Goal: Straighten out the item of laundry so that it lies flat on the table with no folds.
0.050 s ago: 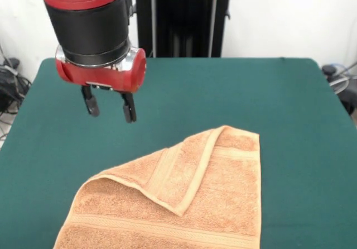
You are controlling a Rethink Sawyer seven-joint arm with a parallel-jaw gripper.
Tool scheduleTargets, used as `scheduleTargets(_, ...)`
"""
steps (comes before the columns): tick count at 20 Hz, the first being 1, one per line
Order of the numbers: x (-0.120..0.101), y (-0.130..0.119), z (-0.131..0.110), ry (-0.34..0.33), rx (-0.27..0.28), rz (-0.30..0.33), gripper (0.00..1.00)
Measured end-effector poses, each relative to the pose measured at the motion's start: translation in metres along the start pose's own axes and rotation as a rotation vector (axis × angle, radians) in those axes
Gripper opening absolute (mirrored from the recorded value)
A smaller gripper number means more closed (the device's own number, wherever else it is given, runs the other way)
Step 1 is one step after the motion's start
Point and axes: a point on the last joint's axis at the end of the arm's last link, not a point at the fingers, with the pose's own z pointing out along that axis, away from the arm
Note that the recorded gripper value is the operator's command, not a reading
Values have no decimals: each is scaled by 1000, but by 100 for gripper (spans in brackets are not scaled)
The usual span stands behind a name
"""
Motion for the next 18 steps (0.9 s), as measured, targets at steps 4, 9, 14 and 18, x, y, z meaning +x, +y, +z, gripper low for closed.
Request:
scheduleTargets(4, 5, -8, 8, 8, -33, 29, 100)
scheduleTargets(9, 13, 12, 9, 15, 23, -2, 100)
scheduleTargets(14, 25, 57, 8, 17, 85, -44, 100)
scheduleTargets(18, 37, 95, 9, 16, 132, -43, 100)
